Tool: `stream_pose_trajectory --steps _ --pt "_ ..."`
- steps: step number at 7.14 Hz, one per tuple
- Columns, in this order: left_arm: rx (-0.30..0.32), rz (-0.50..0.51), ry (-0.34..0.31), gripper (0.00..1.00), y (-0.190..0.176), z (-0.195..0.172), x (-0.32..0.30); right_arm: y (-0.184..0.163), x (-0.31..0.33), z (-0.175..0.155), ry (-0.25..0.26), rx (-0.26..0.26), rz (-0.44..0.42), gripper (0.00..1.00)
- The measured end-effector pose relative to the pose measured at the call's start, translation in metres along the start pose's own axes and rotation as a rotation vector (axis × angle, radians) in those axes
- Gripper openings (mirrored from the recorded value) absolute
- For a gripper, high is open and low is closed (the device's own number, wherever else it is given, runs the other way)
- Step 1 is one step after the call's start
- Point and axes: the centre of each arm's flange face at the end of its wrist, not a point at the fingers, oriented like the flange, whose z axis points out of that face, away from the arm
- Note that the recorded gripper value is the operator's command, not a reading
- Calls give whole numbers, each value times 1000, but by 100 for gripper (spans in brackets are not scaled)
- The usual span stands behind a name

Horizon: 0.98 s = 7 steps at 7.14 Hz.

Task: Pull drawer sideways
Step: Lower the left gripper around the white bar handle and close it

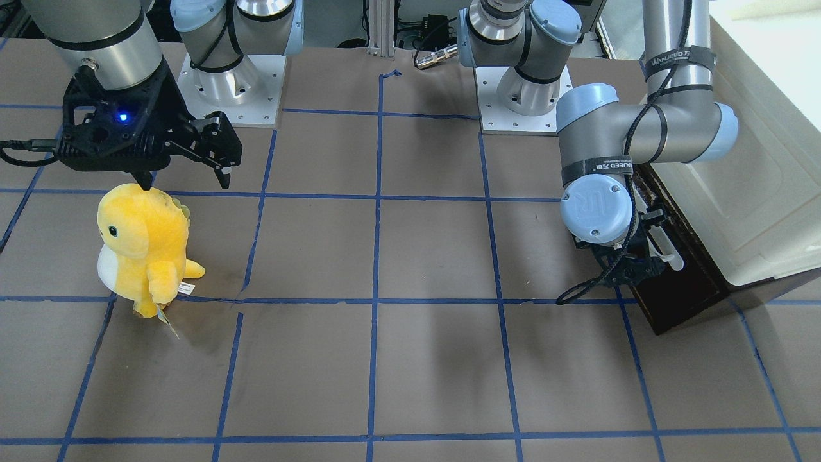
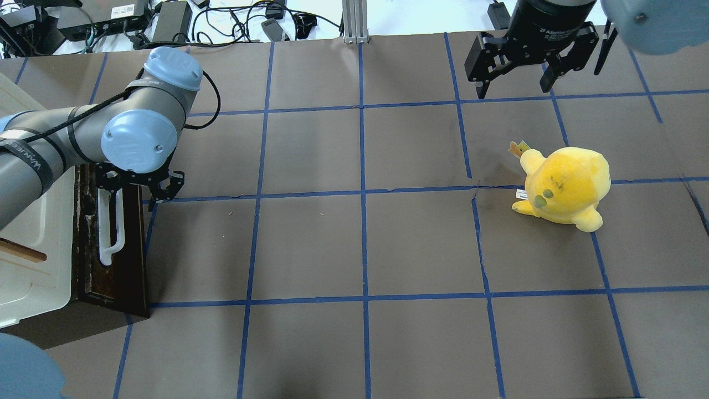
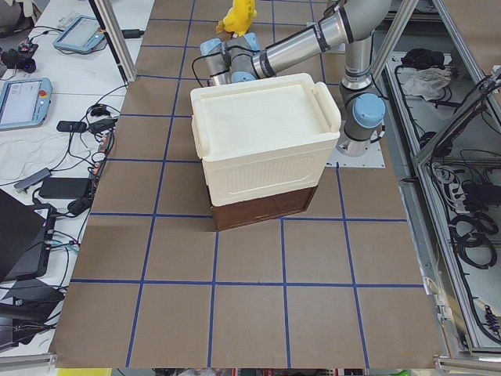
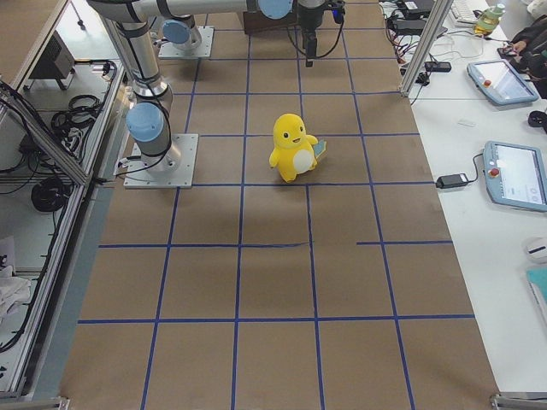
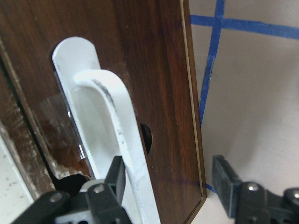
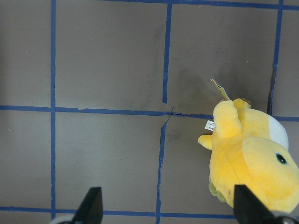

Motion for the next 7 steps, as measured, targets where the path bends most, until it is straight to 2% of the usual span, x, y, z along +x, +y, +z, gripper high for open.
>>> stream_pose_trajectory --steps 2,4,6,7 --pt "-8 0 0 60 -1 3 -3 0 0 0 0 0 0 100" --pt "-10 -6 2 44 -1 4 -4 0 0 0 0 0 0 100" --pt "-7 -8 2 38 -1 3 -6 0 0 0 0 0 -1 100" --pt "-3 -9 2 31 -1 1 -7 0 0 0 0 0 0 100"
